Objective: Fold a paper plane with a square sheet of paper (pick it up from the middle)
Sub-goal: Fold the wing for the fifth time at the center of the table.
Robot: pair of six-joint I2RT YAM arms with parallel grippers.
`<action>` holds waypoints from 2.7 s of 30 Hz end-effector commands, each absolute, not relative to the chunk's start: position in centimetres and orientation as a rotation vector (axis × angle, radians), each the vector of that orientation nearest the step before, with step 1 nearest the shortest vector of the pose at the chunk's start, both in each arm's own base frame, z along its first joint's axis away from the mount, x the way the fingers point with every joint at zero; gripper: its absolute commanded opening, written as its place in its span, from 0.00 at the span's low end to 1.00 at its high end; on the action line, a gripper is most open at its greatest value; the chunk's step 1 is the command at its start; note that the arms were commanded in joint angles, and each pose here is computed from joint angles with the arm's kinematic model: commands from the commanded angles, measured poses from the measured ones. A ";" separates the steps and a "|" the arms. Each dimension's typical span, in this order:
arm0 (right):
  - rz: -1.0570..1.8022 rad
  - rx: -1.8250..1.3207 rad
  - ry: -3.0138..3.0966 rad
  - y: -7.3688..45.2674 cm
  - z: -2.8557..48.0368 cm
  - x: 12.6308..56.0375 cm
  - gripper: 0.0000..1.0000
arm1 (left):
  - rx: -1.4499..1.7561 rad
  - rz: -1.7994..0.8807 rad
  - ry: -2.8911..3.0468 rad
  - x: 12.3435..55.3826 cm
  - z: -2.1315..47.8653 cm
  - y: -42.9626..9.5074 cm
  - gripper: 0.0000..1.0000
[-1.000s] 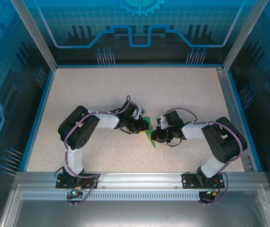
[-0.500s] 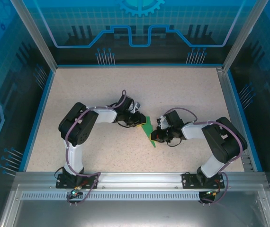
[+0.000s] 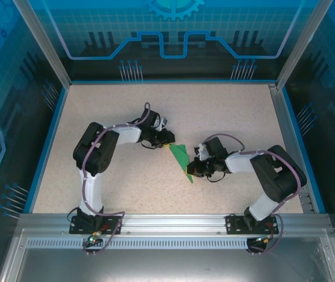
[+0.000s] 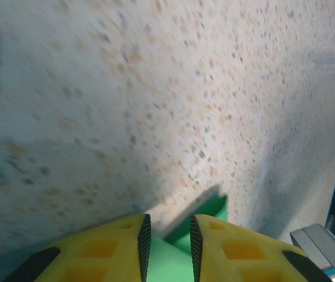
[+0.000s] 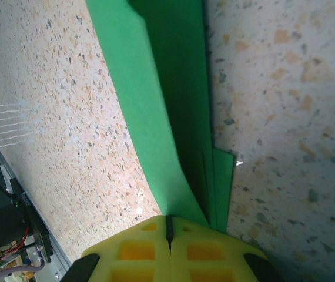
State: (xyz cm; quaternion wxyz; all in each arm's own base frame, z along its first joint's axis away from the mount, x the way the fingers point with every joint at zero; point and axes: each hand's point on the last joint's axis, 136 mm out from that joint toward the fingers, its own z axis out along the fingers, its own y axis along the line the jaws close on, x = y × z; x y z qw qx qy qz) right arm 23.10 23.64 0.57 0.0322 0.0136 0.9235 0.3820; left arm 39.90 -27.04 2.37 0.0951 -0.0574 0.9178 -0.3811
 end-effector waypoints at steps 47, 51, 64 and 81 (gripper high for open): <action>1.074 -0.013 2.871 26.2 3.6 25.4 0.09 | -0.061 -1.037 2.904 32.4 -1.9 -28.2 0.22; 1.086 -0.005 2.893 27.0 2.2 26.2 0.10 | -0.061 -1.039 2.904 32.4 -1.8 -28.3 0.22; 1.019 -0.004 2.944 25.7 2.0 24.6 0.11 | -0.074 -0.999 2.939 32.1 -2.5 -27.7 0.21; 1.012 0.022 3.005 23.3 0.1 20.5 0.14 | -0.066 -0.985 2.954 32.1 -2.8 -27.7 0.21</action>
